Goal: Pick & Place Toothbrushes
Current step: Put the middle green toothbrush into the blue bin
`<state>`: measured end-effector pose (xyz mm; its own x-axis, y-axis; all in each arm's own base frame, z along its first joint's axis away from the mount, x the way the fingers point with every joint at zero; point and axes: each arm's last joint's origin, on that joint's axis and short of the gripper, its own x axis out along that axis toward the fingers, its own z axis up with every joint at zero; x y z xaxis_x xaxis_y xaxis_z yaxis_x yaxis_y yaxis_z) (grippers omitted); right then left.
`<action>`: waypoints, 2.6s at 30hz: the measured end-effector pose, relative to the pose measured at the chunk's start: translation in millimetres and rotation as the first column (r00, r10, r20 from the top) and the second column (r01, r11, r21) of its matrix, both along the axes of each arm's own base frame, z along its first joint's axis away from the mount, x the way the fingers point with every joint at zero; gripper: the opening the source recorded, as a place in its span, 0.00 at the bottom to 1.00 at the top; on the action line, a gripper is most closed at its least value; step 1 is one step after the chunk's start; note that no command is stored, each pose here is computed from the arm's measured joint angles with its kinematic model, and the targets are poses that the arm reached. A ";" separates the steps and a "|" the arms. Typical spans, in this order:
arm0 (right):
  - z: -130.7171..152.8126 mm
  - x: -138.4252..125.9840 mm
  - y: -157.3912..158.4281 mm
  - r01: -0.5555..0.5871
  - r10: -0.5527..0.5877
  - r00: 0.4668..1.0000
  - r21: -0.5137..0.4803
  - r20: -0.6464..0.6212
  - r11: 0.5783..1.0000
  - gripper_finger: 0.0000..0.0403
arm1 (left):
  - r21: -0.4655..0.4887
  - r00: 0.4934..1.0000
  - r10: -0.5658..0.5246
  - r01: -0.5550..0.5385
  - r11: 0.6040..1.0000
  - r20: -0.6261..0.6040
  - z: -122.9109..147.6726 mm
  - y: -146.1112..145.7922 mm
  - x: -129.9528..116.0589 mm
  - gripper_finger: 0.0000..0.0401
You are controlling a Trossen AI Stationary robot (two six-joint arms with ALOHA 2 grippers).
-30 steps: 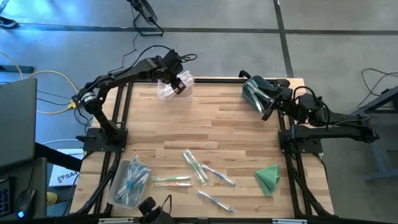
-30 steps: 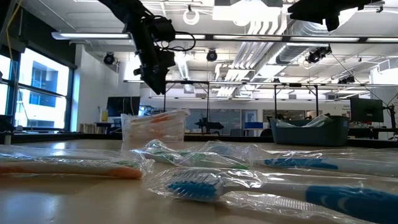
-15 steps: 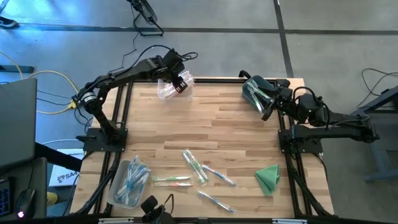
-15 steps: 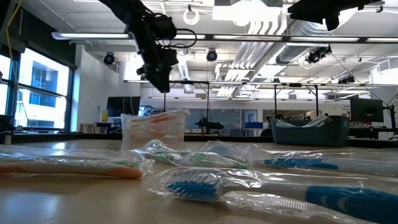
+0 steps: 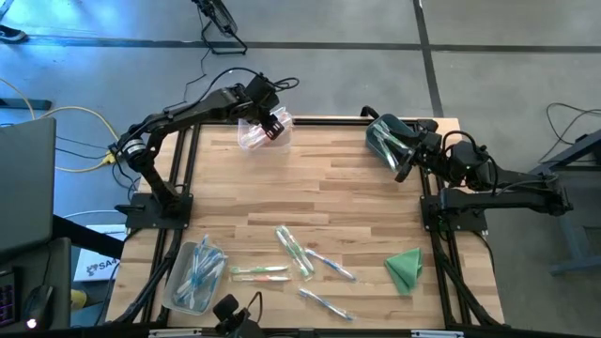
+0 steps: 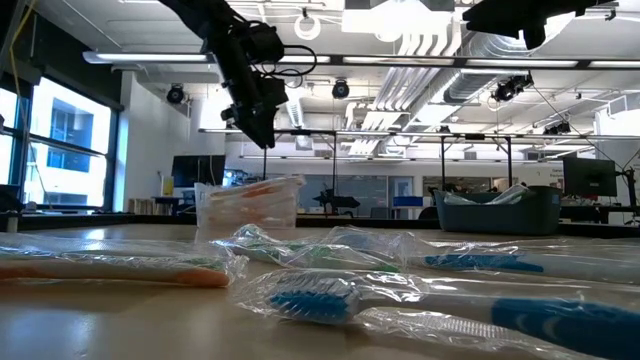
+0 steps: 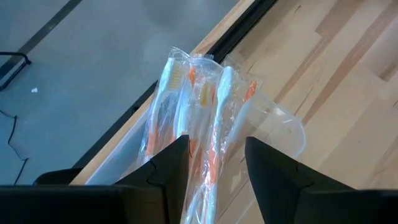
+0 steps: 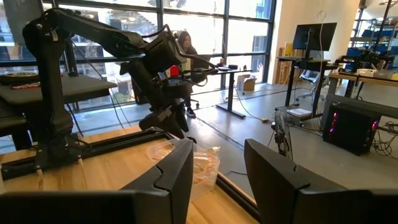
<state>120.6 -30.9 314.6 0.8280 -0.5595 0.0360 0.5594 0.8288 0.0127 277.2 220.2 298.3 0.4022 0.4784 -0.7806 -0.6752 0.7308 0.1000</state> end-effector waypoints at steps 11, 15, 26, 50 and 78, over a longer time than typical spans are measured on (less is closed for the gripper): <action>0.0 0.0 0.0 0.000 0.000 1.000 0.000 0.000 1.000 0.34 | -0.001 1.000 0.000 0.000 1.000 0.000 0.0 0.0 0.0 0.38; 0.0 0.0 0.0 0.000 0.000 1.000 0.000 0.000 1.000 0.34 | -0.001 1.000 -0.001 0.001 1.000 0.000 0.0 0.0 0.0 0.38; 0.0 0.0 0.0 0.000 0.000 1.000 0.000 0.000 1.000 0.34 | -0.021 0.999 0.032 -0.032 0.999 0.023 -0.1 -0.1 0.1 0.38; 0.0 0.0 0.0 0.003 -0.003 1.000 0.006 0.004 1.000 0.34 | 0.107 0.962 -0.189 0.171 0.980 0.196 43.4 -39.9 6.8 0.38; -1.8 4.2 0.6 -0.047 0.047 0.999 0.001 -0.018 0.999 0.34 | 0.409 0.667 -0.452 0.234 0.882 0.592 33.3 -156.2 -88.7 0.38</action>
<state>124.8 -30.3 312.8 0.8539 -0.5201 0.0206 0.5201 0.8541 0.0035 188.5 64.0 331.6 0.9322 0.3455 -0.1079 -0.3505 0.9360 -0.0313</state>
